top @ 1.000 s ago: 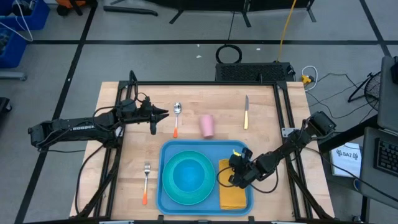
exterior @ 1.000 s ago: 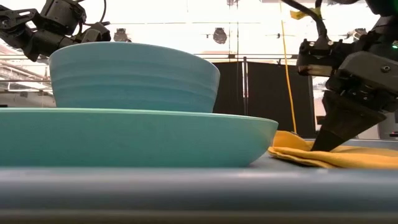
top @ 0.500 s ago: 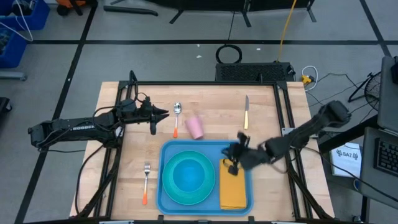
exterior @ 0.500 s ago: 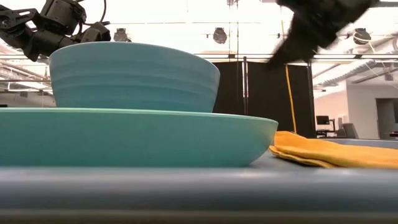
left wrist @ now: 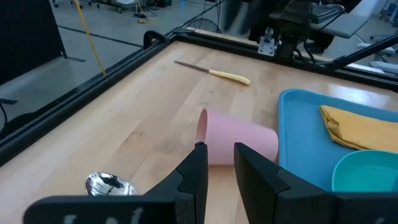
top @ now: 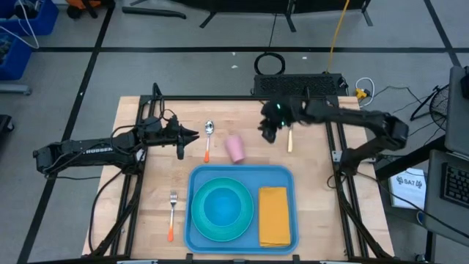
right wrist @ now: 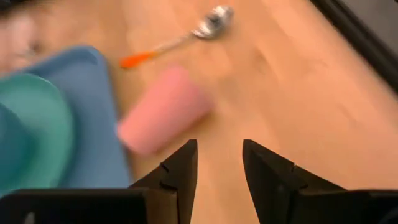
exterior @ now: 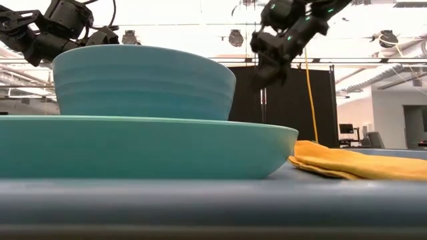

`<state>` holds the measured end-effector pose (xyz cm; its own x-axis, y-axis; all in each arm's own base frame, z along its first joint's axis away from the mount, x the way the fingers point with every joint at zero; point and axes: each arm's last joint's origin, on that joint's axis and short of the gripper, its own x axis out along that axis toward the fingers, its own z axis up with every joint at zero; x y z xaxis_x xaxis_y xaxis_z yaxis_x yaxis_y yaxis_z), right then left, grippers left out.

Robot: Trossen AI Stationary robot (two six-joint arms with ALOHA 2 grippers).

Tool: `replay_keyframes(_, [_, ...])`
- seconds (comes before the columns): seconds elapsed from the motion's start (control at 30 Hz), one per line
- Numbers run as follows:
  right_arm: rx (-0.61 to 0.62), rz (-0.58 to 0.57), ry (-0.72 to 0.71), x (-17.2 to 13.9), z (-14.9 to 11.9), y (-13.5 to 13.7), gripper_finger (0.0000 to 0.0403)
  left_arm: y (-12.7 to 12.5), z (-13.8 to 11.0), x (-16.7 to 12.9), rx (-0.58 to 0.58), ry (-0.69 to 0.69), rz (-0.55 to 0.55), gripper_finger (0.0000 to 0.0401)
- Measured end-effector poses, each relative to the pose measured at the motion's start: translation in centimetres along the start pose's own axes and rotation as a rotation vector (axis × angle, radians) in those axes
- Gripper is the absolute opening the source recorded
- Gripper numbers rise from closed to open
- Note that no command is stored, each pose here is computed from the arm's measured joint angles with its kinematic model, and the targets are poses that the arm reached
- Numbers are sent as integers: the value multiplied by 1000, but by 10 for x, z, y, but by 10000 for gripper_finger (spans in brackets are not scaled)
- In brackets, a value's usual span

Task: Set up tray
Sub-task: Put the pink cup on the blue serving tray to the top of the yellow napkin

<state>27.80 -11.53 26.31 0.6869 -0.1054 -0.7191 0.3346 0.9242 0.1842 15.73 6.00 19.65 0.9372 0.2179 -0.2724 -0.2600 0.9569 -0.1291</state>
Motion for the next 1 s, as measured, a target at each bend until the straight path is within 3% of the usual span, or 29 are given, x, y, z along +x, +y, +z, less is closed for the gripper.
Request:
replay_keyframes(0.27, [-89,-18,258,30,27,-35,139,0,0,0,-1,-1,0,81])
replay_keyframes(0.6, [-140,132,293,58,39,-27,199,0,0,0,3,-2,0,81])
replay_keyframes(1.0, [-77,171,375,73,25,-33,198,0,-1,0,14,13,2,81])
